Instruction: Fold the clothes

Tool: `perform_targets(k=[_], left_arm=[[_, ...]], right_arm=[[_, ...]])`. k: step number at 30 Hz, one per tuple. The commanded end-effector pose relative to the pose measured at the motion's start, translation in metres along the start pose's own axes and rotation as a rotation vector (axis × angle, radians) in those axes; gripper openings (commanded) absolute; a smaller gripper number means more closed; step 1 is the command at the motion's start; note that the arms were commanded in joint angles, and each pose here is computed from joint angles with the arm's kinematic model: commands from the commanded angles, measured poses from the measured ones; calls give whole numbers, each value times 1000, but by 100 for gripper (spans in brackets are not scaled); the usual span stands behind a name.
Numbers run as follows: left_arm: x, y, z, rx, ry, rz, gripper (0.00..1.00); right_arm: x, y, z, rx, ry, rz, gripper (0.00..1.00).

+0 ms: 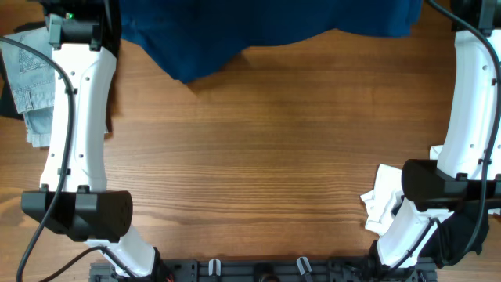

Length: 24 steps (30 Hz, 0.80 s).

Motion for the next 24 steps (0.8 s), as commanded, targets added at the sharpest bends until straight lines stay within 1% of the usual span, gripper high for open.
perform_targets(k=[1,5,7,8,11,13,15,17,19,21,22,24], left_arm=[[1,-6,33,-65,0,-22,4],[0,-6,29,-40,-8,-31,4],[0,-6,17,22,-26,-30,4],[0,-5,6,76,-22,-30,4],[2,-1,-24,235,73,-7,4],[5,5,-43,341,129,21,4],[7,9,-53,397,152,38,4],[6,10,-56,413,148,32,4],[2,8,-51,387,163,0,4],[-3,2,-33,290,182,-36,4],[-9,-4,-1,121,189,-92,4],[-12,-5,37,-49,221,-119,4]], right_arm=[[-5,0,5,-19,13,-36,4],[-1,0,3,-10,12,-5,4],[2,0,-4,24,-3,19,4],[4,0,-8,48,-22,30,4],[16,3,-24,141,-126,122,4],[21,6,-39,230,-245,148,4],[24,8,-46,280,-306,164,4],[27,9,-47,289,-325,187,4],[28,8,-41,261,-323,196,4],[28,6,-31,200,-272,212,4],[27,4,-19,127,-220,218,4],[26,4,-3,42,-188,222,4]])
Point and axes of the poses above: each gripper's point midway between its finger pads, its own y axis back along the fingers, its own x axis along the line the jaws close on, z = x × y, the point moved 6 cm from there along y, back along the fingers, and after that the axes turned 7 degrees about y, right-handed, at the moved point
